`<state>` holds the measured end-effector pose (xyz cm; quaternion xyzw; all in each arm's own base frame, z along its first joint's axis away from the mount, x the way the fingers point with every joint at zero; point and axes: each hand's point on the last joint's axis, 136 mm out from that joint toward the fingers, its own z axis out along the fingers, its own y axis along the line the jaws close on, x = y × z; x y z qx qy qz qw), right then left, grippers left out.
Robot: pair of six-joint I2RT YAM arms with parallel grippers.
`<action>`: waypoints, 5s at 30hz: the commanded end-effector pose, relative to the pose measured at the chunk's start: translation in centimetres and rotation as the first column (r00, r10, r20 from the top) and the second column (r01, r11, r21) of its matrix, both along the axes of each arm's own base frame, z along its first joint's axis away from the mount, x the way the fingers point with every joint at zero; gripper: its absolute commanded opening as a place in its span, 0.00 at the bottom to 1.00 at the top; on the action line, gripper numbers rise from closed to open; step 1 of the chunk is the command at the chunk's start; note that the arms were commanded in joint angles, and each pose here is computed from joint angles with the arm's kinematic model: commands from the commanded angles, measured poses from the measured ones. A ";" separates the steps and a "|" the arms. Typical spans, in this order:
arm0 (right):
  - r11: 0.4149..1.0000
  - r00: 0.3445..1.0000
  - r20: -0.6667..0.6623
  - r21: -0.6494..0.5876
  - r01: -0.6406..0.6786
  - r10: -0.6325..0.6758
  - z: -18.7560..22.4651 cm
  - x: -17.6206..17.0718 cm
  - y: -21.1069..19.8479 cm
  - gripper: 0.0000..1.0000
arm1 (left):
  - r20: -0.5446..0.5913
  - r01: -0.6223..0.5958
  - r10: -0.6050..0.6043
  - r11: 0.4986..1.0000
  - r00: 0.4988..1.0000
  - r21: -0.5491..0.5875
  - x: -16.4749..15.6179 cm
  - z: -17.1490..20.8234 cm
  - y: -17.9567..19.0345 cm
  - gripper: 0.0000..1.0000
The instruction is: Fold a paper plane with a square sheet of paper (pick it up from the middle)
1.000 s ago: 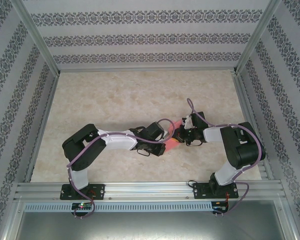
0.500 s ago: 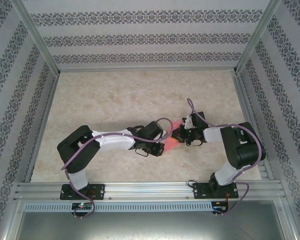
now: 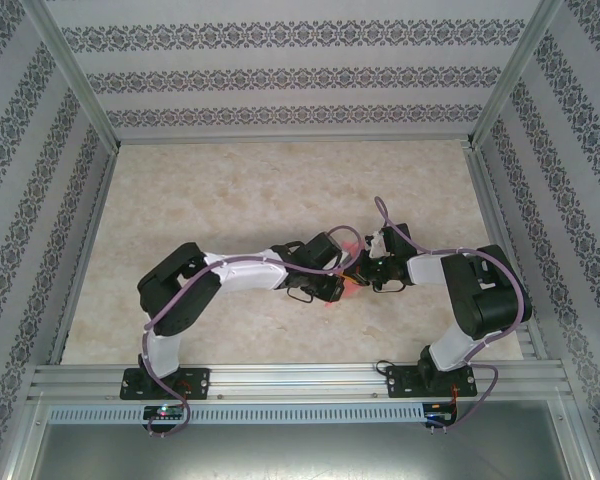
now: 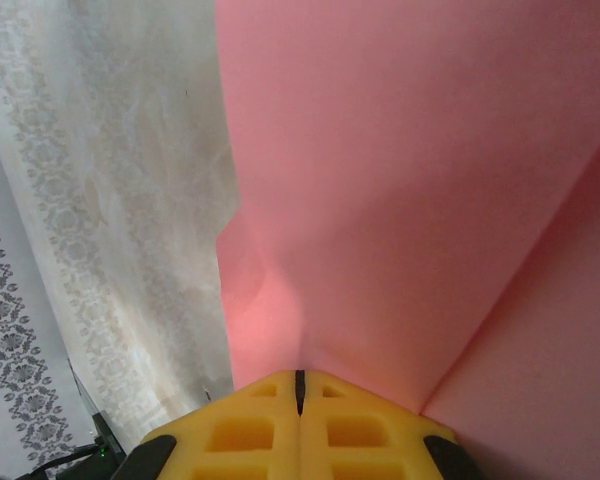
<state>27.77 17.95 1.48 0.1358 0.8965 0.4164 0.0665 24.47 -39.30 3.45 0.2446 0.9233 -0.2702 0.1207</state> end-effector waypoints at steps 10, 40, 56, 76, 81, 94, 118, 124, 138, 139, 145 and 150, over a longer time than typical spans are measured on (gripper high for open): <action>0.994 0.996 -0.073 -0.093 0.049 -0.056 -1.3 -0.9 -1.8 0.03 | 0.027 -0.004 0.000 0.990 1.000 0.141 1.3 -3.9 2.4 0.09; 0.960 0.967 -0.007 -0.122 0.254 -0.256 -0.2 6.8 -8.0 0.06 | -0.215 0.140 -0.088 0.962 0.973 0.236 -4.5 -9.7 7.3 0.07; 0.935 0.942 -0.001 -0.128 0.332 -0.335 0.5 9.2 -10.5 0.06 | -0.270 0.161 -0.092 0.955 0.959 0.249 -6.4 -9.9 8.9 0.07; 0.971 0.974 0.031 -0.076 0.227 -0.225 3.6 3.8 -4.4 0.05 | -0.249 0.164 -0.109 0.963 0.962 0.212 -5.2 -9.0 7.0 0.08; 0.966 0.975 0.012 -0.136 0.221 -0.222 1.4 3.7 -4.4 0.05 | -0.249 0.173 -0.118 0.961 0.961 0.214 -5.2 -8.9 7.0 0.08; 0.922 0.959 0.018 -0.272 0.277 -0.283 -1.1 4.8 -7.9 0.04 | -0.270 0.181 -0.121 0.961 0.955 0.210 -6.3 -8.8 8.0 0.08; 0.921 0.948 0.068 -0.226 0.317 -0.310 -1.4 3.9 -7.6 0.04 | -0.351 0.202 -0.121 0.958 0.928 0.204 -11.1 -7.4 12.4 0.08; 0.924 0.945 0.109 -0.202 0.325 -0.308 -0.1 4.4 -7.6 0.06 | -0.338 0.196 -0.124 0.962 0.933 0.189 -10.8 -6.9 12.0 0.08; 0.963 0.959 0.171 -0.111 0.246 -0.226 5.4 4.3 -6.2 0.20 | -0.278 0.181 -0.145 0.977 0.949 0.109 -8.6 -4.1 8.9 0.10; 0.968 0.964 0.161 -0.096 0.230 -0.213 5.5 3.7 -5.7 0.24 | -0.275 0.180 -0.147 0.978 0.950 0.101 -8.4 -3.8 8.6 0.11; 0.987 0.980 0.133 -0.046 0.155 -0.148 5.6 0.3 -3.8 0.39 | -0.232 0.159 -0.150 0.987 0.961 0.022 -7.2 -1.2 6.6 0.17; 0.992 0.988 0.113 -0.049 0.114 -0.108 5.5 -1.7 -2.7 0.43 | -0.178 0.154 -0.155 0.988 0.972 -0.018 -6.0 1.3 5.3 0.26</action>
